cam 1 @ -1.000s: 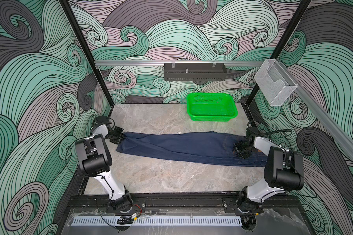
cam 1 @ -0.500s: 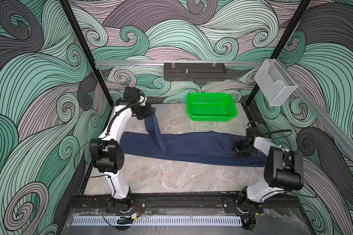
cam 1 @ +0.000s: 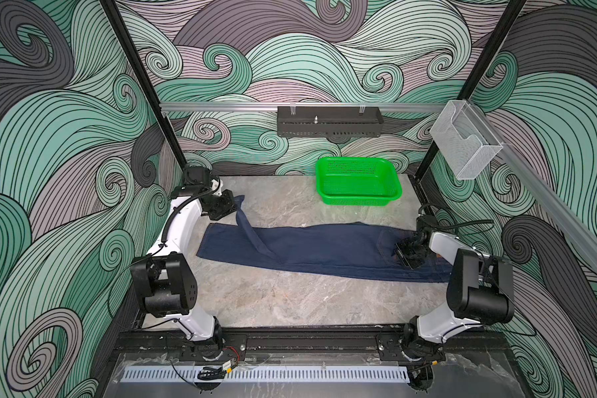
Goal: Fold and stack the trousers
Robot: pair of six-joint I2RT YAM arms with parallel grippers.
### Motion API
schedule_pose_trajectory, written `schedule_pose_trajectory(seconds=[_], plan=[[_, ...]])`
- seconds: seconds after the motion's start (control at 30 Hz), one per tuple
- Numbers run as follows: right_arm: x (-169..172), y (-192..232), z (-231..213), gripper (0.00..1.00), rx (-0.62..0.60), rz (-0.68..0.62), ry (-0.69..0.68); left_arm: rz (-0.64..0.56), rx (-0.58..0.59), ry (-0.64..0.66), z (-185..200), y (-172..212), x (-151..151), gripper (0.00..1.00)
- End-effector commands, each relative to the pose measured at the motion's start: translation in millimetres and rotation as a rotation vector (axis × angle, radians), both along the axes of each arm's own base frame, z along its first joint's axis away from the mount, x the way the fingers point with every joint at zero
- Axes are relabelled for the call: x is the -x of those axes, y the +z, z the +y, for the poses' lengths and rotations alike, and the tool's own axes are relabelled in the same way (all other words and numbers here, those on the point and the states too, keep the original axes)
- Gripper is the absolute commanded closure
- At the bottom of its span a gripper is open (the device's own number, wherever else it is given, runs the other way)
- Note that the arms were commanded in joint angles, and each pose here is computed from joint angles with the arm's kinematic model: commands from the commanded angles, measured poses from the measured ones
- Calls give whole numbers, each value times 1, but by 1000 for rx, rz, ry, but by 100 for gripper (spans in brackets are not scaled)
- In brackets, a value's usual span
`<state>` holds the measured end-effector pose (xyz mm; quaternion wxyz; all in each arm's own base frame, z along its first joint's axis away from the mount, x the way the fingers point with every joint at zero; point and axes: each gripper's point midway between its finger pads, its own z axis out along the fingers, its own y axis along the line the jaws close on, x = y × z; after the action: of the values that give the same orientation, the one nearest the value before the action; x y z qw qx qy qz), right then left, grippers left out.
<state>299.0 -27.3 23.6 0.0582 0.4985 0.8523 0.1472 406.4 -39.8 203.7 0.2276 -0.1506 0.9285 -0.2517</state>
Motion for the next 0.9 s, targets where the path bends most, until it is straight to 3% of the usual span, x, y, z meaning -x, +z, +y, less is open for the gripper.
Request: schedule_pose_trajectory(seconds=[0.0,0.1,0.33,0.43,0.67,0.8,0.87], plan=[[3,3,1,71,-11,-5,-7,-55,7,-66,-11,20,6,100],[3,3,2,72,-12,-7,-6,47,-34,12,10,-3,23,100],[3,1,2,72,-12,-1,-4,196,21,363,92,-66,67,100],[4,-3,3,72,-22,8,-7,275,27,431,109,-85,77,100],[9,-15,4,73,-32,28,-14,476,-25,517,129,-117,103,100],[9,-16,4,74,-31,33,-10,580,-10,520,128,-136,116,100],[7,-16,5,74,-35,32,-10,575,28,509,124,-137,108,100]])
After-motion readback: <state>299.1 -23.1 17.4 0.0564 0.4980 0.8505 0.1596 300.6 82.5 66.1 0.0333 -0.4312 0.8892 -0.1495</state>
